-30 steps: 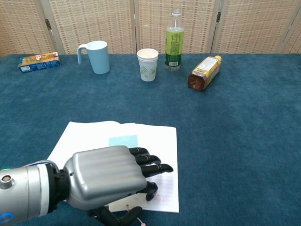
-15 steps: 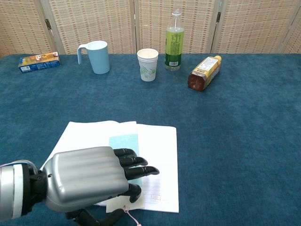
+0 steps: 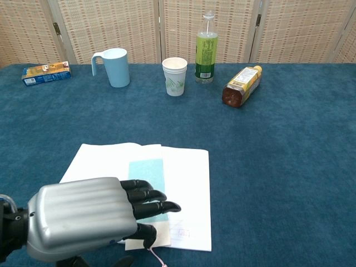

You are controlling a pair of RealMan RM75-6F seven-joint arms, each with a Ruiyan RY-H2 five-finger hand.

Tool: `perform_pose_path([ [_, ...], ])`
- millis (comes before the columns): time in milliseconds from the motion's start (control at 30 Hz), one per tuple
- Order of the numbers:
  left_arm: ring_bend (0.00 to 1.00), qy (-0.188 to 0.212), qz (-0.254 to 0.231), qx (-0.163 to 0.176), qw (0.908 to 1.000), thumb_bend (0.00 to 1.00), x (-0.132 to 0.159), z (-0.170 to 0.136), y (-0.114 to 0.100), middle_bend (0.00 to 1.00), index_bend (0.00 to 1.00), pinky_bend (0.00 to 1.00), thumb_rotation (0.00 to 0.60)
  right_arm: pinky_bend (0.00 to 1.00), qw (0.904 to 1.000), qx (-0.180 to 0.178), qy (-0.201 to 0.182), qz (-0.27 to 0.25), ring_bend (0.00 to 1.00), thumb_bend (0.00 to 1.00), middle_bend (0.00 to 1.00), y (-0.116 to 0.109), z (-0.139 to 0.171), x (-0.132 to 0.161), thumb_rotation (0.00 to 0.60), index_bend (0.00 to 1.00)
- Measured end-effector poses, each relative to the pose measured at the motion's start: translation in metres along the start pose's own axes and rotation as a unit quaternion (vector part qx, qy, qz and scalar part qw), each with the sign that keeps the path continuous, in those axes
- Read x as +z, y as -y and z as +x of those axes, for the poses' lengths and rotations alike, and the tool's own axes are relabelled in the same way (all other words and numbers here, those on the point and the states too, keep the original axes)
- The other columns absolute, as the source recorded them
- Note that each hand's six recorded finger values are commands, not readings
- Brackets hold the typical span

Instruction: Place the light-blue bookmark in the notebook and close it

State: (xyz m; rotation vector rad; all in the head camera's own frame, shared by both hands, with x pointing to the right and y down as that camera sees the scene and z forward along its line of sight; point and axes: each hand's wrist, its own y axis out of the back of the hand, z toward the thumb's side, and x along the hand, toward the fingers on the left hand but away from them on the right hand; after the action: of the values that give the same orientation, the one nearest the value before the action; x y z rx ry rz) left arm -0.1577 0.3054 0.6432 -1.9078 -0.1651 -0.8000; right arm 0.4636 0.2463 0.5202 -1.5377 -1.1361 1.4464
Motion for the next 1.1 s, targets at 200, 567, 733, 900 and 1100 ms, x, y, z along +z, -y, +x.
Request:
perform_pose_path([
  [200, 0.0, 0.003, 0.013, -0.008, 0.9999, 0.63, 0.003, -0.002, 0.01, 0.0, 0.36, 0.13, 0.284, 0.11, 1.0, -0.001, -0.001, 0.001, 0.05, 0.28, 0.1, -0.001, -0.001, 0.001, 0.6, 0.0],
  [567, 0.0, -0.019, 0.012, -0.014, 0.9996, 0.63, -0.012, -0.005, 0.016, 0.0, 0.37, 0.13, 0.284, 0.11, 1.0, 0.001, -0.001, 0.001, 0.05, 0.28, 0.1, 0.001, -0.001, 0.002, 0.6, 0.0],
  [733, 0.0, -0.021, 0.013, -0.019, 0.9995, 0.63, -0.015, -0.007, 0.017, 0.0, 0.37, 0.13, 0.284, 0.11, 1.0, 0.0, 0.0, 0.001, 0.05, 0.28, 0.1, 0.0, 0.0, 0.002, 0.6, 0.0],
  [900, 0.0, -0.013, -0.009, -0.017, 0.9997, 0.63, -0.011, -0.011, 0.011, 0.0, 0.37, 0.13, 0.283, 0.11, 1.0, -0.002, 0.0, 0.001, 0.05, 0.27, 0.1, -0.001, 0.001, 0.002, 0.6, 0.0],
  [1100, 0.0, -0.014, -0.065, -0.001, 0.9978, 0.63, -0.015, -0.012, -0.004, 0.0, 0.34, 0.13, 0.292, 0.11, 1.0, -0.006, -0.001, 0.002, 0.05, 0.28, 0.1, -0.003, 0.002, 0.002, 0.6, 0.0],
])
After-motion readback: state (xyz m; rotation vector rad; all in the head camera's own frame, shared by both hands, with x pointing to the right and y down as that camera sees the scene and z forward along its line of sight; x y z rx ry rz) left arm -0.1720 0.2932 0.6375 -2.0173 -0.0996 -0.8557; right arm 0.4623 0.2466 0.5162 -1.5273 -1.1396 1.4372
